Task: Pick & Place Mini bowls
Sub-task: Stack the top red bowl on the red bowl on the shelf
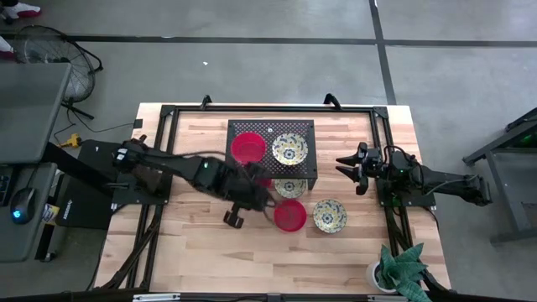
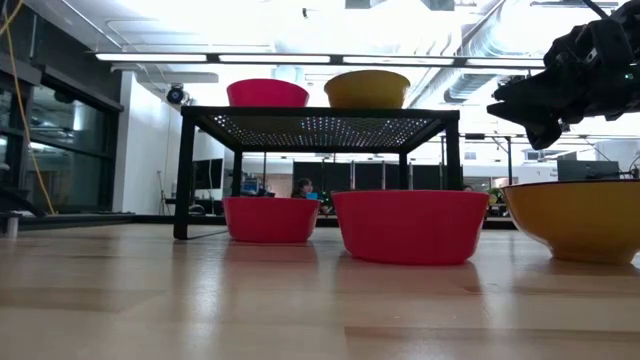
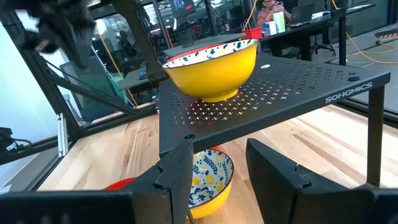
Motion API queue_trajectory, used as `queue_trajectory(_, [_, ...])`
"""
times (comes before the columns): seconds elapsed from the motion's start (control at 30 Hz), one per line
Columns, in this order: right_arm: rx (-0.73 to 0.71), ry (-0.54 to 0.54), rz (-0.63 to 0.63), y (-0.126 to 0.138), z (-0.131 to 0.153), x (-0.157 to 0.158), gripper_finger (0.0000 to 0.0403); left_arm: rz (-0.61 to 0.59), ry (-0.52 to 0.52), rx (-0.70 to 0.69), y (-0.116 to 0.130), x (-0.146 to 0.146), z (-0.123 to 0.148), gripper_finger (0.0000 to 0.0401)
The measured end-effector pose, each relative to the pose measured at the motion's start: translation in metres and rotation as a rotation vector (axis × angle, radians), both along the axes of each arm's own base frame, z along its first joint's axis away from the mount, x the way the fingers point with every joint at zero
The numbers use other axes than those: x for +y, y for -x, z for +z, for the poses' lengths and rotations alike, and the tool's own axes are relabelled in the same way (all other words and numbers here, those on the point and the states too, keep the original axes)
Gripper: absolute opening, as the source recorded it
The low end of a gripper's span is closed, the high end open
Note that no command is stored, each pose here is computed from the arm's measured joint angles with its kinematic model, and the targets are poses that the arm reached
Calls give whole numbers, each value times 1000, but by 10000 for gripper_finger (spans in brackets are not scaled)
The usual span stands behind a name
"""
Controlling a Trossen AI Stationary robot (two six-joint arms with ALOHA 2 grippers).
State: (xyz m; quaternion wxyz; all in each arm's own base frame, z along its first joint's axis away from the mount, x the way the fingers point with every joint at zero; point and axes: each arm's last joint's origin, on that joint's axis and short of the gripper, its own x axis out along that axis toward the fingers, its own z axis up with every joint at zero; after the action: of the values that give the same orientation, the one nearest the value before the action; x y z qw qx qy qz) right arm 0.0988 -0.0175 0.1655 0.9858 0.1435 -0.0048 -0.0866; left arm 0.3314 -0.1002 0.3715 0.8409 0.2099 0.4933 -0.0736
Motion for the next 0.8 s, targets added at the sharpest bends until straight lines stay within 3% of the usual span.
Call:
queue_trajectory(0.27, [0,0,1,0,0,0,138,-23,-22,87,9,-24,-31,12])
queue_trajectory(0.5, [0,0,0,0,0,0,138,-64,-18,70,7,-43,-73,12])
queue_trajectory(0.8, [0,0,0,0,0,0,138,-85,-22,93,9,-49,-121,12])
